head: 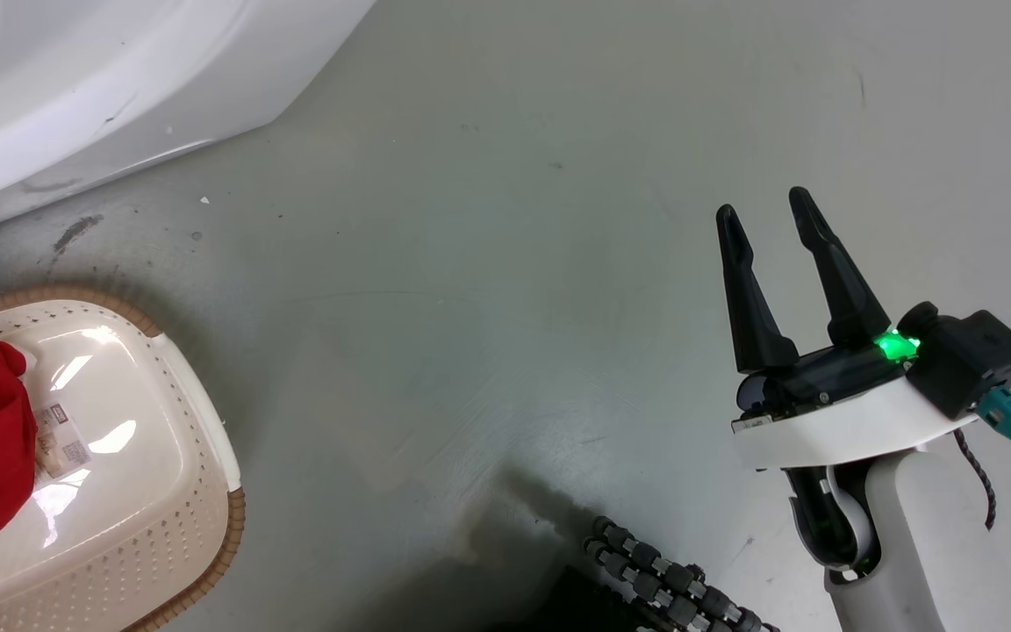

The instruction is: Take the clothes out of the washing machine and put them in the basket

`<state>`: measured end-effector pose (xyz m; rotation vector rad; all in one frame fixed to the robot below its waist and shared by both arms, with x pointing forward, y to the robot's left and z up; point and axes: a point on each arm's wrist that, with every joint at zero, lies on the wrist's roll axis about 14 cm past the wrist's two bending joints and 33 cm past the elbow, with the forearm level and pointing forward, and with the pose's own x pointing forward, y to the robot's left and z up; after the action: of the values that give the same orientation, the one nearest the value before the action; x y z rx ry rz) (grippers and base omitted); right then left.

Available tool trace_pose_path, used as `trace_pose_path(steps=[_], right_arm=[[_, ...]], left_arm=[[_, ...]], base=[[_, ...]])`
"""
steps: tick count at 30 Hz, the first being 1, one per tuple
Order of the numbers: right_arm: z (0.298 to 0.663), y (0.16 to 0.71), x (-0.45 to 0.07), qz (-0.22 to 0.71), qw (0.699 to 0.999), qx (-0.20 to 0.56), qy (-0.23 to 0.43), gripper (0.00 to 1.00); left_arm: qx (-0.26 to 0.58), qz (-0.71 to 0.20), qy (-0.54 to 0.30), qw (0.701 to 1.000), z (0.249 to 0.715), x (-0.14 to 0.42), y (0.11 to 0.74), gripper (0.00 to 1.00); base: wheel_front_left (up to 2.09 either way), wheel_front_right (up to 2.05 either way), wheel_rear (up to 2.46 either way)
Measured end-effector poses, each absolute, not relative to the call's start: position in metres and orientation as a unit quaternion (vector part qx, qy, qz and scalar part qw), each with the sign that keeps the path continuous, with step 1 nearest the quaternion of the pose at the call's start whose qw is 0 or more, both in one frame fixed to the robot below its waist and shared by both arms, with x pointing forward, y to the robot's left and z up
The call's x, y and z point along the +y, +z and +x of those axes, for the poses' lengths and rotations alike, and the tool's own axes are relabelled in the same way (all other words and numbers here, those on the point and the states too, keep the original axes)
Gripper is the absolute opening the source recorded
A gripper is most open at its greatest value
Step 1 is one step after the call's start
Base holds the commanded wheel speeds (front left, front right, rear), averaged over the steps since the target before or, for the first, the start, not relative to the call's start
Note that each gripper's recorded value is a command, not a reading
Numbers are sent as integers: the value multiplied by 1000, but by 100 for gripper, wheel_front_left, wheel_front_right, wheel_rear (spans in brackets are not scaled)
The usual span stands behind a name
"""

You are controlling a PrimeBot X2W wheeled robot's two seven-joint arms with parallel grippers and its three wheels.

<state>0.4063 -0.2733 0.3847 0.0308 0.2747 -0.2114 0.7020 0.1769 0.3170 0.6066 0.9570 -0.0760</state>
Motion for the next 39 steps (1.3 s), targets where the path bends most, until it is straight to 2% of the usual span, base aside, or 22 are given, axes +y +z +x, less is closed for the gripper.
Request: trace_pose_path(steps=[10,19,27,39], right_arm=[[409,393,-276,15,986,124,-107,100],[413,416,-279,6,990,90,-106,100],[410,438,-277,7,993,58,-103,100],[401,462,-268,13,995,26,-93,100]], left_arm=[[311,259,-17,914,734,170,351,0],[194,200,-24,960,744,163,384,0],[136,156,-32,978,735,168,409,0],[90,123,-44,987,698,170,431,0]], base=[[0,0,0],[0,0,0],[0,0,0],[0,0,0]])
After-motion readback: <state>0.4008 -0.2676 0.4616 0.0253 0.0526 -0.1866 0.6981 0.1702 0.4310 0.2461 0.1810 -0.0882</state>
